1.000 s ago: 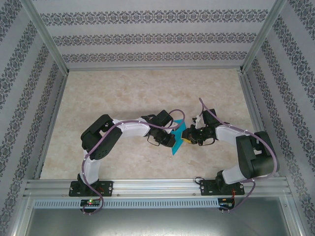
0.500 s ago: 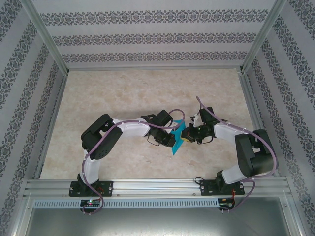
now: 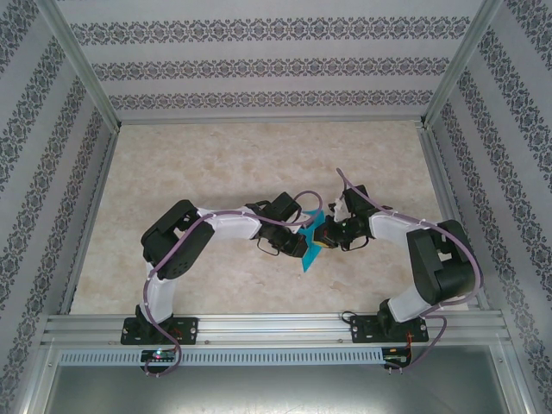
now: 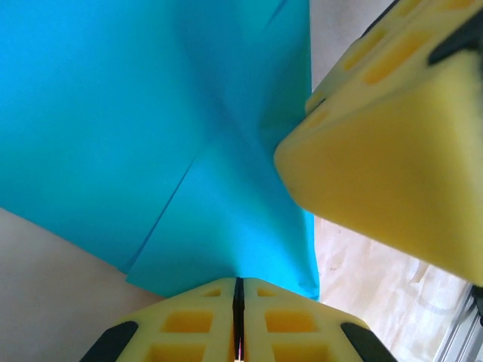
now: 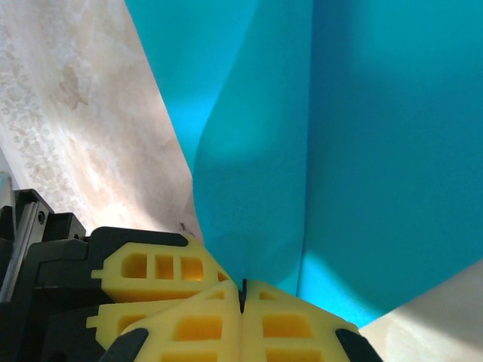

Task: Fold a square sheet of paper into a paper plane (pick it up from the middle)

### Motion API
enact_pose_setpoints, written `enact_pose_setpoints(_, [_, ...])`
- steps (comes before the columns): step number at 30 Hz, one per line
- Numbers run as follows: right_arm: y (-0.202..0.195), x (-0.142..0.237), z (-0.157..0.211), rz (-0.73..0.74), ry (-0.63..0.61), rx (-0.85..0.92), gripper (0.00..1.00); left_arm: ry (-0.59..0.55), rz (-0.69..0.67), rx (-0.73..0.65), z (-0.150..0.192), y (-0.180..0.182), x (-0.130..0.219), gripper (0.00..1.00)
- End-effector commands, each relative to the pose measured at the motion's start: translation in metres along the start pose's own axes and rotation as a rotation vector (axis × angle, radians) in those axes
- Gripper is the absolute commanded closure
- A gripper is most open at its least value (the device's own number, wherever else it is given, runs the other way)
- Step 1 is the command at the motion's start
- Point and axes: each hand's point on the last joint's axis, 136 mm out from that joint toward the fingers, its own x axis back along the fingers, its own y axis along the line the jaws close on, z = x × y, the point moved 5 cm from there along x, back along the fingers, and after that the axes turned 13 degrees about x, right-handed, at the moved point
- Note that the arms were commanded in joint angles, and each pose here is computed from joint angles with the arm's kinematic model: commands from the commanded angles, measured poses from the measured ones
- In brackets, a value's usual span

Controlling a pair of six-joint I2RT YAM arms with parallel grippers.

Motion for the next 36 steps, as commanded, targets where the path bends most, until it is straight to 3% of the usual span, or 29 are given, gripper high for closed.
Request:
enact_pose_setpoints(1, [0.004, -0.005, -0.002, -0.004, 0.017, 0.015, 0.96, 0.010, -0.057, 0.061, 0.007, 0.026, -0.008, 0.88])
enact_pose_setpoints(36, [0.005, -0.034, -0.014, -0.066, 0.028, -0.028, 0.98, -0.043, -0.034, 0.042, 0.006, 0.019, 0.013, 0.91])
